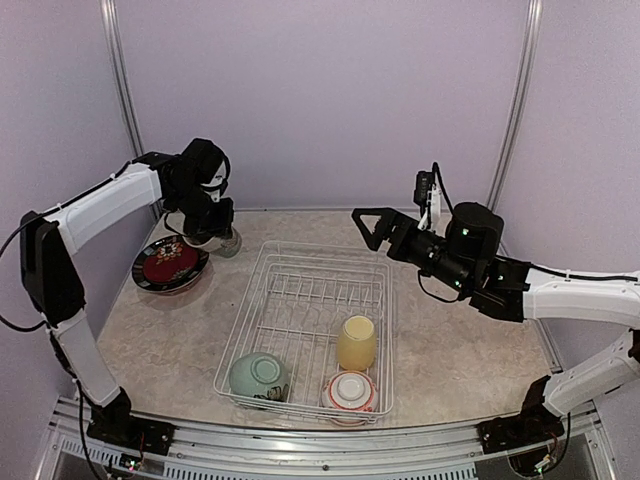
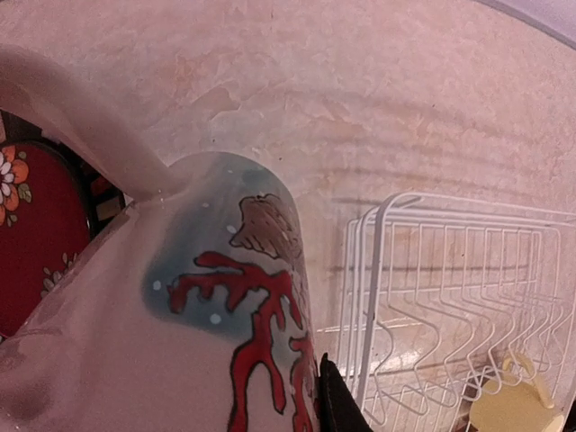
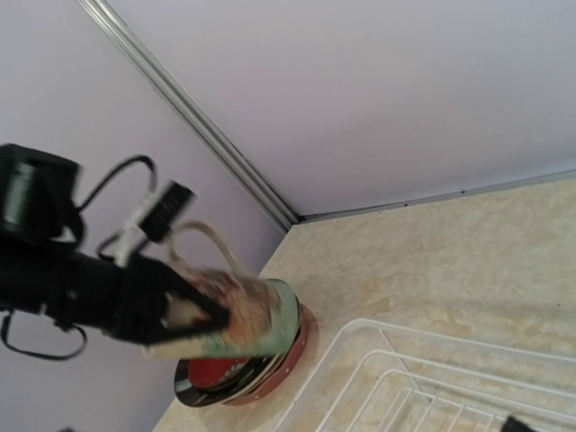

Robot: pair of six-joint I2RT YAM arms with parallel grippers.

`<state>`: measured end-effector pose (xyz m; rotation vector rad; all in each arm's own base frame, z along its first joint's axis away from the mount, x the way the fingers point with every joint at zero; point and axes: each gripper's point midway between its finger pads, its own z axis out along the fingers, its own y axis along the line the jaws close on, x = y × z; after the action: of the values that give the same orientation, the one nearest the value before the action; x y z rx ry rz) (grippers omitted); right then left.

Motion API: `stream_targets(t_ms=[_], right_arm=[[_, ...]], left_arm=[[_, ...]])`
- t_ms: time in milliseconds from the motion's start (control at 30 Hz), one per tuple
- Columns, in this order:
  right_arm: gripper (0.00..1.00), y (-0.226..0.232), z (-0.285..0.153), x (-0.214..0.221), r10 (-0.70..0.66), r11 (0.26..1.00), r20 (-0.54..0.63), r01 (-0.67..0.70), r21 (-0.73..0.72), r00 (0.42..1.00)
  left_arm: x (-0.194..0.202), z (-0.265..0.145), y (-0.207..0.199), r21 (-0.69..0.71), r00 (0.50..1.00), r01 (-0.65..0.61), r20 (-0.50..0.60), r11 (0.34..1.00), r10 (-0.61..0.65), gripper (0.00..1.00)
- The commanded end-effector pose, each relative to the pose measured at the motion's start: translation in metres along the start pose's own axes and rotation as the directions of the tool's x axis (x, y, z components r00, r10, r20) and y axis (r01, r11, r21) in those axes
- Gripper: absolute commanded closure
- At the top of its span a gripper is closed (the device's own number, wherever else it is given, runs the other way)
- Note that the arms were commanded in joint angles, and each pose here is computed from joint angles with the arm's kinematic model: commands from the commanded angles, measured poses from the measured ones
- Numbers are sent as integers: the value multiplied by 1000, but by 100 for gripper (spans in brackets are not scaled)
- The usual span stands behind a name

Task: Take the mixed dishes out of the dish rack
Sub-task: Place the cup at the center of the board.

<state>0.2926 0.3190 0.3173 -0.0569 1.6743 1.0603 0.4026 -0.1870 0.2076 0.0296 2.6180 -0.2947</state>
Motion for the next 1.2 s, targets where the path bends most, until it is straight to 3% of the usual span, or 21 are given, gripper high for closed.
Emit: stream_targets(t_ms=[0, 400, 1167], right_arm=[[0, -4, 2, 0, -9, 1000, -8, 9, 23, 1000], [0, -8, 4, 7, 5, 1000, -20, -5, 22, 1000], [0, -7, 8, 12, 11, 1000, -35, -10, 13, 999]], left_arm=[[-14, -9, -2, -62, 997, -71, 28, 996, 73, 100], [6, 47, 7, -147, 989, -119, -105, 982, 105, 100], [24, 84, 17, -170, 974, -108, -214, 980, 70, 92]])
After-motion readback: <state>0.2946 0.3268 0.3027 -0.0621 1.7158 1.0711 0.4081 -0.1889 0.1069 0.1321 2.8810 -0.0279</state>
